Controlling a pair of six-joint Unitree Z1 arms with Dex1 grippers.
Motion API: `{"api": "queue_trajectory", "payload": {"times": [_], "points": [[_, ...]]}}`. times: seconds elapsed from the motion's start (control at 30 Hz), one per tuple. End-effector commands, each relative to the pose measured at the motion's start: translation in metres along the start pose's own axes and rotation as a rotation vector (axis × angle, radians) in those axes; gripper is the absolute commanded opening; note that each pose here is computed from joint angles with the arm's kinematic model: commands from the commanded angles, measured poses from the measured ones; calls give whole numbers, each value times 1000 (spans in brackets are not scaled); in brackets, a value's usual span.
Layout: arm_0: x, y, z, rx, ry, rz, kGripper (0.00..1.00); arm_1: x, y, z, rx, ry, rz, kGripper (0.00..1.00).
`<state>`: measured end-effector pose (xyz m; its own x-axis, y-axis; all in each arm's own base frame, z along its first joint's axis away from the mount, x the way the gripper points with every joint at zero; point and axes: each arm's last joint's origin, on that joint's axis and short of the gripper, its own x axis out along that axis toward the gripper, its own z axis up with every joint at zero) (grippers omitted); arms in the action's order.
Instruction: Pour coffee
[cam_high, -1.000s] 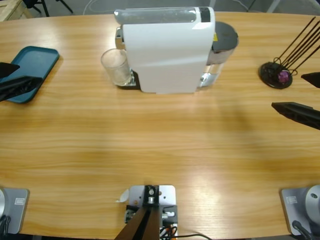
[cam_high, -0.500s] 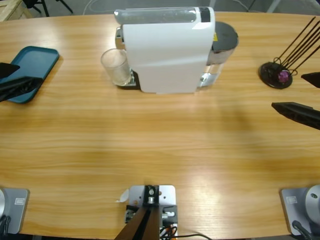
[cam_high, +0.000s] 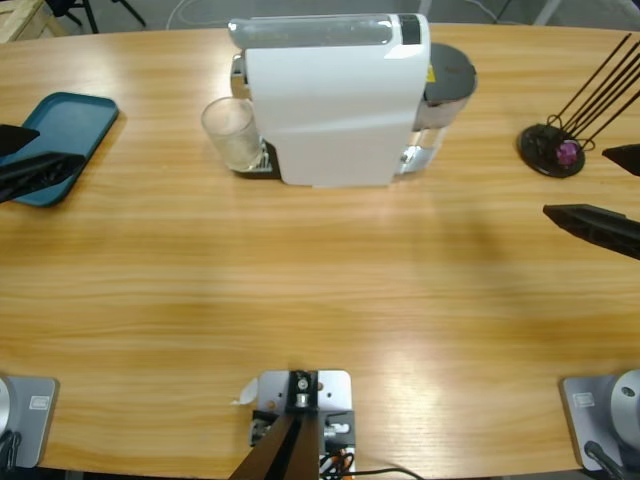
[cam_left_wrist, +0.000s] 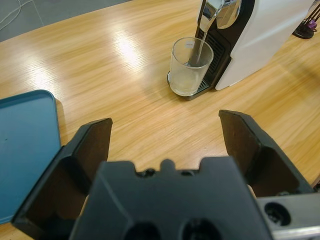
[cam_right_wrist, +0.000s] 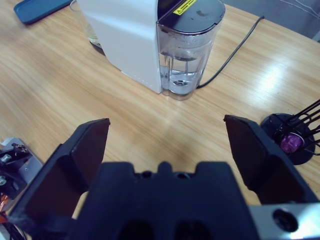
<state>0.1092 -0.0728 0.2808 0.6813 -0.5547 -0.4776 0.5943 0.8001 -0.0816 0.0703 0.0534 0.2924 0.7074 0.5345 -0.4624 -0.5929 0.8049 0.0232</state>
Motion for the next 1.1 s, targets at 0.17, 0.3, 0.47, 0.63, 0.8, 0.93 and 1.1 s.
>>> {"api": "queue_trajectory", "payload": {"times": [0.17, 0.3, 0.47, 0.63, 0.8, 0.93, 1.1], "points": [[5, 0, -10, 9, 29, -18, 927, 3, -2, -9, -3, 16, -16, 1000], [5, 0, -10, 9, 29, -18, 927, 4, -2, -9, -3, 19, -16, 1000], [5, 0, -10, 8, 31, -18, 927, 4, -2, -9, -4, 19, -14, 1000], [7, 0, -10, 8, 35, -18, 927, 4, -2, -9, -4, 19, -14, 1000], [6, 0, -10, 8, 34, -18, 927, 4, -2, -9, -4, 19, -14, 1000], [7, 0, -10, 8, 35, -19, 927, 4, -2, -9, -4, 19, -14, 1000], [7, 0, -10, 7, 36, -18, 927, 4, -2, -9, -4, 19, -14, 1000]]}}
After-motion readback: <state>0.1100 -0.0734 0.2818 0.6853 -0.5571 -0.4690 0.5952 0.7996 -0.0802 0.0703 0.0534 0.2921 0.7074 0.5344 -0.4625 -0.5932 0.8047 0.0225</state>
